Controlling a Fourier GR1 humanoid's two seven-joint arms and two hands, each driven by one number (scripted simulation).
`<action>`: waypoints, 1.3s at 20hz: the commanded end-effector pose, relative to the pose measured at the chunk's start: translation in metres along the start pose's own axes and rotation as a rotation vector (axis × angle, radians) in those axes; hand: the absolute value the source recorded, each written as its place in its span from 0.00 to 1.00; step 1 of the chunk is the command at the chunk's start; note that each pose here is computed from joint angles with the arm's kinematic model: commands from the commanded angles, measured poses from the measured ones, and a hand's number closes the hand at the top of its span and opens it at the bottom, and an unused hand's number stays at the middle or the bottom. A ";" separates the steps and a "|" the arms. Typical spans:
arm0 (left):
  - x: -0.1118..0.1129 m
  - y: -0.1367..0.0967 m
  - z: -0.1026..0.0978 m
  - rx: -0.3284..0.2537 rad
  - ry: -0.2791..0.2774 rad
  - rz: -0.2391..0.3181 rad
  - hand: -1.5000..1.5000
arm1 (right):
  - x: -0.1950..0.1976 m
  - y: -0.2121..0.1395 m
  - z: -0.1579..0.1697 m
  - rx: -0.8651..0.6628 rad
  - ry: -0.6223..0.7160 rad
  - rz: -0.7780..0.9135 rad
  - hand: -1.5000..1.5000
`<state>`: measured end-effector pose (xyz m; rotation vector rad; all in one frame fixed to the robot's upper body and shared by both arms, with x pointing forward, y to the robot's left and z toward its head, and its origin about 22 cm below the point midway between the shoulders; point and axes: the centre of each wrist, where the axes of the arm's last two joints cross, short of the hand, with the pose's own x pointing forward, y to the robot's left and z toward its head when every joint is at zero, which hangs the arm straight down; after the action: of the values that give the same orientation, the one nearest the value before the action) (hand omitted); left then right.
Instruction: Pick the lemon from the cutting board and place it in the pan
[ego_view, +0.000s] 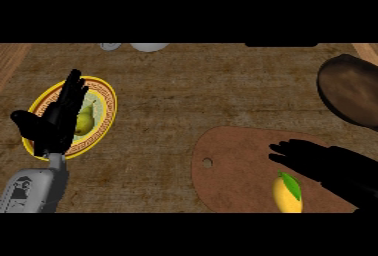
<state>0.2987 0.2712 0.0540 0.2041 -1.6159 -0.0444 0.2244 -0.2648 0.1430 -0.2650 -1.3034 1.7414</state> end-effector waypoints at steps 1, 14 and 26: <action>-0.002 -0.017 -0.002 -0.005 -0.011 0.010 0.50 | -0.008 -0.002 0.002 0.052 0.062 0.072 0.00; 0.004 0.016 0.005 0.000 0.009 0.007 0.50 | -0.011 0.028 -0.043 0.094 0.064 0.100 0.00; -0.004 -0.007 0.003 0.009 0.007 0.003 0.50 | -0.011 0.053 -0.082 0.193 0.097 0.136 0.00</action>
<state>0.2966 0.2721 0.0508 0.2027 -1.6165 -0.0424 0.2397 -0.2374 0.0712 -0.3501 -1.0898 1.8962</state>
